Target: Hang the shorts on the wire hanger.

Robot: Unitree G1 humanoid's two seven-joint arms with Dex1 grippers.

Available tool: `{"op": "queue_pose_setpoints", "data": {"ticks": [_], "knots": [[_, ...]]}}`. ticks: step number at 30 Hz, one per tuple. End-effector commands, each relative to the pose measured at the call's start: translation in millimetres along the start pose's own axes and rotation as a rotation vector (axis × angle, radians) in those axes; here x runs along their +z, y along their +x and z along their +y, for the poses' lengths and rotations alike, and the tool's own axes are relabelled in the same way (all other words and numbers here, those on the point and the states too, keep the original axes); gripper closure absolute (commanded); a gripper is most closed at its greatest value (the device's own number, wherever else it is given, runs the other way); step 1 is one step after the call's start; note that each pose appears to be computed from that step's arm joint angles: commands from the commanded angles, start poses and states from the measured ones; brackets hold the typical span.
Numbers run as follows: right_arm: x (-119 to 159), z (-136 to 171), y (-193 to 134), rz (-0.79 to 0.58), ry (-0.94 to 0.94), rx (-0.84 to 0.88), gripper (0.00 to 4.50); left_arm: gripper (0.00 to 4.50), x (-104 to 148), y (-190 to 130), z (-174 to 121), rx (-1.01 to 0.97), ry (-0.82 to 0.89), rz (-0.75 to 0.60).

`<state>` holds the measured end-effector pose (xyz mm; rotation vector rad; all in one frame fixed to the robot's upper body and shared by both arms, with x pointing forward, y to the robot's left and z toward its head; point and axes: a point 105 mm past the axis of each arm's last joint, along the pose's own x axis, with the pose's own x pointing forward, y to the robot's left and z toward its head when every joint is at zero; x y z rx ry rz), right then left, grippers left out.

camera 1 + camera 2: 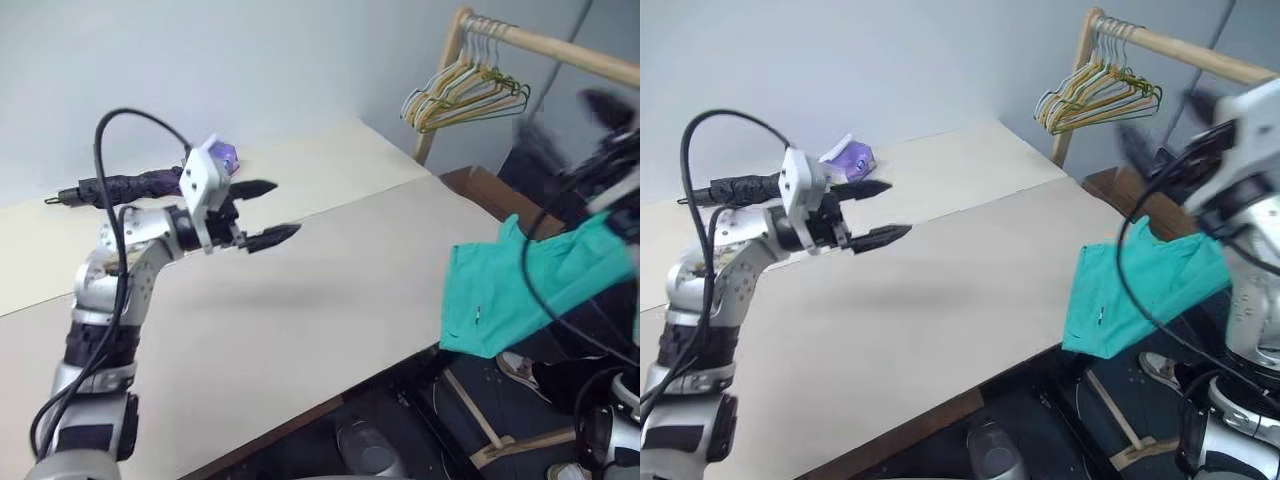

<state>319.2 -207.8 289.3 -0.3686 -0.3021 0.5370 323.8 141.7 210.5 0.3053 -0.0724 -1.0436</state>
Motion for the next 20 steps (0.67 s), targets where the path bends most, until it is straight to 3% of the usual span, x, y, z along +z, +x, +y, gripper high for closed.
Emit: {"op": "queue_pose_setpoints", "data": {"ticks": [1,4,10,20], "knots": [[-14.0,41.1,13.5,0.023,0.08,0.295,0.04,0.0,9.5,-17.3,-4.4,0.035,0.093,0.022],[-26.3,61.7,25.8,0.054,0.099,0.447,0.04,0.0,0.3,-29.7,-14.0,0.044,0.1,0.085],[-30.3,71.2,36.2,0.054,0.109,0.577,0.04,0.0,-6.3,-43.0,-25.0,0.061,0.098,0.137],[-44.0,75.2,34.9,0.074,0.077,0.616,0.04,0.0,0.7,-48.4,-26.9,0.103,0.078,0.088]]}}
